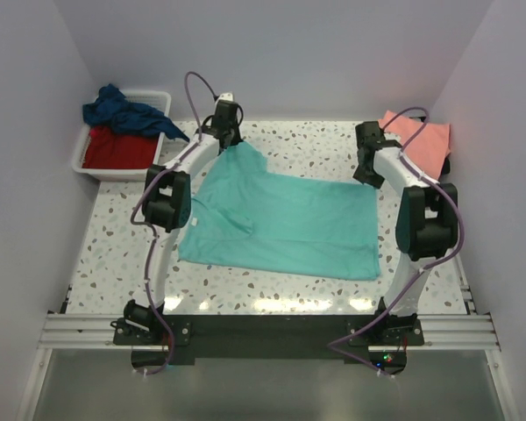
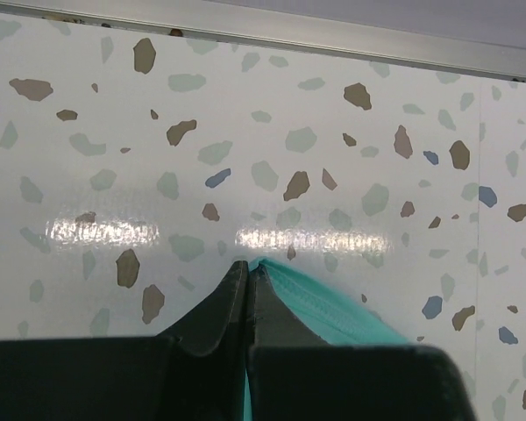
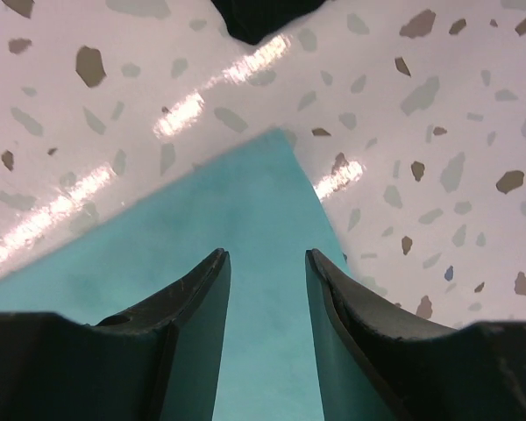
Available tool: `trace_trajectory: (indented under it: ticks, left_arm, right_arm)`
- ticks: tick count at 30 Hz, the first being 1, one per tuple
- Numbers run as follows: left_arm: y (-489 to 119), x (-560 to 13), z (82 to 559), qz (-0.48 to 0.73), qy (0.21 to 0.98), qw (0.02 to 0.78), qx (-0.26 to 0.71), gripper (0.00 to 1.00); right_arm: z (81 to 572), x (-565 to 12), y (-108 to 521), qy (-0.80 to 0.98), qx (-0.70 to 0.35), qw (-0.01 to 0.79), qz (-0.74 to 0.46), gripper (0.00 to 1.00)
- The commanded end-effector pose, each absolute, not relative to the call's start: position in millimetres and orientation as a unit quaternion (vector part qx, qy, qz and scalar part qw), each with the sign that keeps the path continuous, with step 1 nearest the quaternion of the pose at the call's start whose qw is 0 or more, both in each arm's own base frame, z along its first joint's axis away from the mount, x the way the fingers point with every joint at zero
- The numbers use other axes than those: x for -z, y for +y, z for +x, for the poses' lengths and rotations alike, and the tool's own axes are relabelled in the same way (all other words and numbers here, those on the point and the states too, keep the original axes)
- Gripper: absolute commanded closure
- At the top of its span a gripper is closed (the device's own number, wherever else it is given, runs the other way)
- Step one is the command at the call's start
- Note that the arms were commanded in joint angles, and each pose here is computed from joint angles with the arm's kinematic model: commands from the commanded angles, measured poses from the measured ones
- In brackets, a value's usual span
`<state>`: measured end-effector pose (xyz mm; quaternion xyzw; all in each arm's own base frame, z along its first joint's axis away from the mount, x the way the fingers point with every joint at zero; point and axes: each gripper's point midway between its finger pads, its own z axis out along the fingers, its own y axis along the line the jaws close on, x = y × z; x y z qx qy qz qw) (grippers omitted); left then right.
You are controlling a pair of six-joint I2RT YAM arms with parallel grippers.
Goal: Fold and stack the t-shirts
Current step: Fold the tshirt
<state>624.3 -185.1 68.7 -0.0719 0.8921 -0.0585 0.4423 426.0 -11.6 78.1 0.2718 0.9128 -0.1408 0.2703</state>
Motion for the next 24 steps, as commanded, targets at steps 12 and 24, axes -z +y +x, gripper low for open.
trace_trajectory:
  ticks: [12, 24]
  left_arm:
    - [-176, -130, 616, -0.079, 0.872, 0.478, 0.064, 1.0]
    - [-172, -131, 607, -0.078, 0.875, 0.474, 0.063, 1.0]
  right_arm:
    - [449, -65, -43, 0.895, 0.174, 0.283, 0.299, 0.55]
    - [462, -45, -48, 0.898, 0.18, 0.28, 0.289, 0.55]
